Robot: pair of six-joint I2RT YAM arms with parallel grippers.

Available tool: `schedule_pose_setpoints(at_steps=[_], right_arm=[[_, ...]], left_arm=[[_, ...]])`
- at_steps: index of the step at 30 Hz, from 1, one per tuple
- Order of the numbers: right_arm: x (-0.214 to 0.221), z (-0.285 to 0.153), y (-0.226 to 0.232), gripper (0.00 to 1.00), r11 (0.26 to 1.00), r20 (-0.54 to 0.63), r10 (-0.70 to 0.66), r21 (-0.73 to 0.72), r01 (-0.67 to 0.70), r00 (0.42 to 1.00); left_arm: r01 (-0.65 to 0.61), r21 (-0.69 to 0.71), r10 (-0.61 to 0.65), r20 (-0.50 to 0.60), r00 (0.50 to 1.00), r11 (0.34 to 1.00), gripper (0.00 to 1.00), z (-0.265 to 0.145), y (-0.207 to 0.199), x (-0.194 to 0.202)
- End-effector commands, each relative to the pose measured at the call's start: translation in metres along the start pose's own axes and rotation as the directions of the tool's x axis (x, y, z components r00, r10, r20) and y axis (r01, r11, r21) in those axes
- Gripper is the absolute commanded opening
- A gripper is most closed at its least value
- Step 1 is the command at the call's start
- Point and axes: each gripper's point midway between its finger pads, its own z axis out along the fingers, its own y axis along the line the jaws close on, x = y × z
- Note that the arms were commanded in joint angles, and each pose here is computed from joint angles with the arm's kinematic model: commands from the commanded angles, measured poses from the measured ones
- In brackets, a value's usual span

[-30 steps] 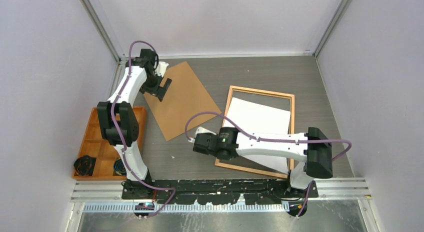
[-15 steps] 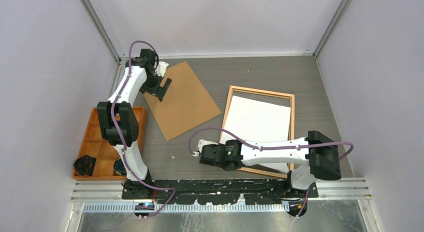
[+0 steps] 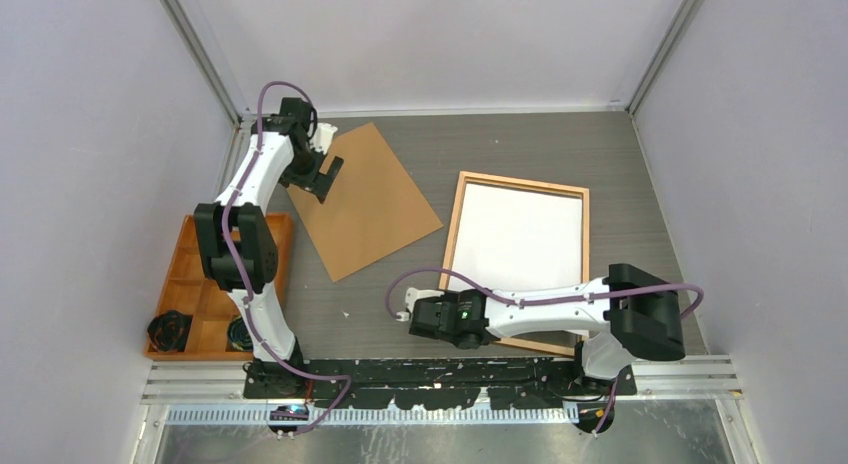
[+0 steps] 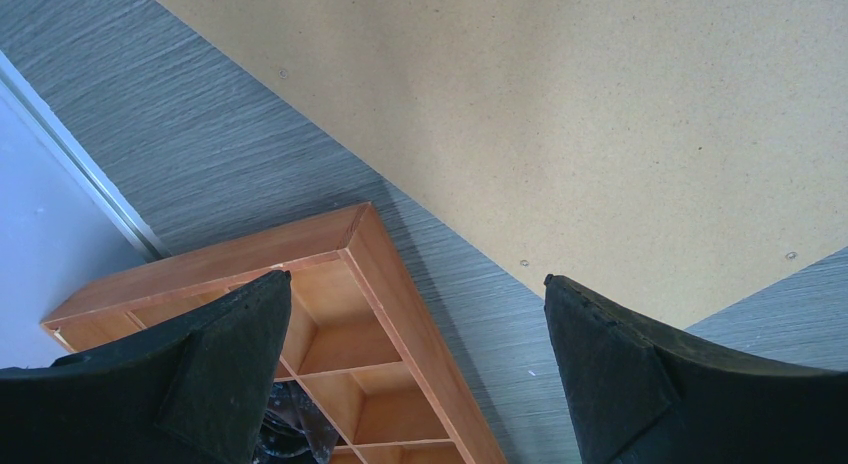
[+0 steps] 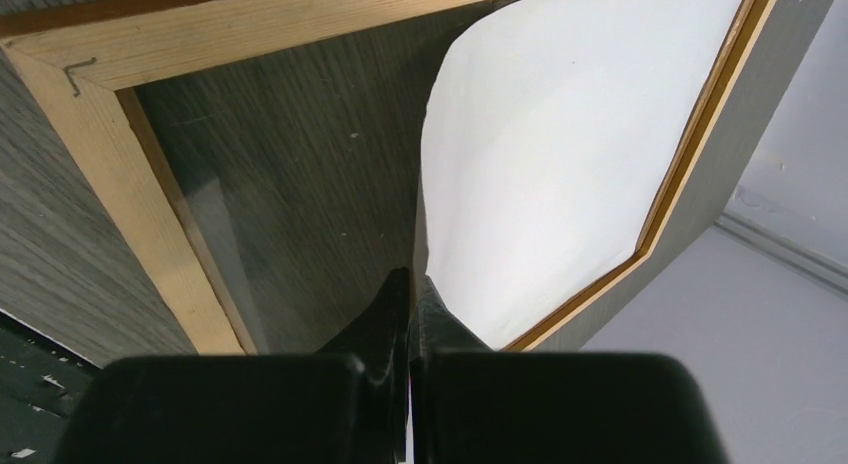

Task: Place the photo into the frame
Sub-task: Turn over the photo from the photo frame.

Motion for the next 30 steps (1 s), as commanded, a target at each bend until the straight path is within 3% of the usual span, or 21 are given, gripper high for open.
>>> schedule_pose_setpoints(at_steps=[1,18,20,23,26,30], right_arm=[[-0.011,-0.007,-0.018,0.01,0.997,0.076,0.031,0.061,-0.036,0.997],[0.001,0.01,-0.029,0.03,0.992,0.055,0.057,0.114,-0.063,0.997],[0.001,0.012,-0.029,0.11,0.991,0.049,0.067,0.113,-0.072,0.997],[0.003,0.015,-0.024,0.32,0.992,0.028,0.077,0.097,-0.08,0.997],[0.004,0.016,-0.018,0.47,0.993,0.012,0.098,0.068,-0.098,0.995],[0.005,0.012,-0.015,0.57,0.992,0.018,0.125,0.028,-0.125,0.992]], left_arm=[[0.006,-0.02,-0.005,0.053,0.999,1.0,1.0,-0.016,0.007,-0.012],[-0.005,-0.019,0.006,0.047,0.999,1.0,1.0,-0.014,0.005,-0.009],[-0.003,-0.018,0.004,0.046,0.999,1.0,1.0,-0.013,0.005,-0.008],[-0.005,-0.015,0.006,0.043,0.999,1.0,1.0,-0.012,0.004,-0.007],[-0.008,-0.016,0.009,0.046,0.999,1.0,1.0,-0.013,0.004,-0.007],[-0.011,-0.015,0.012,0.05,0.999,1.0,1.0,-0.015,0.004,-0.007]])
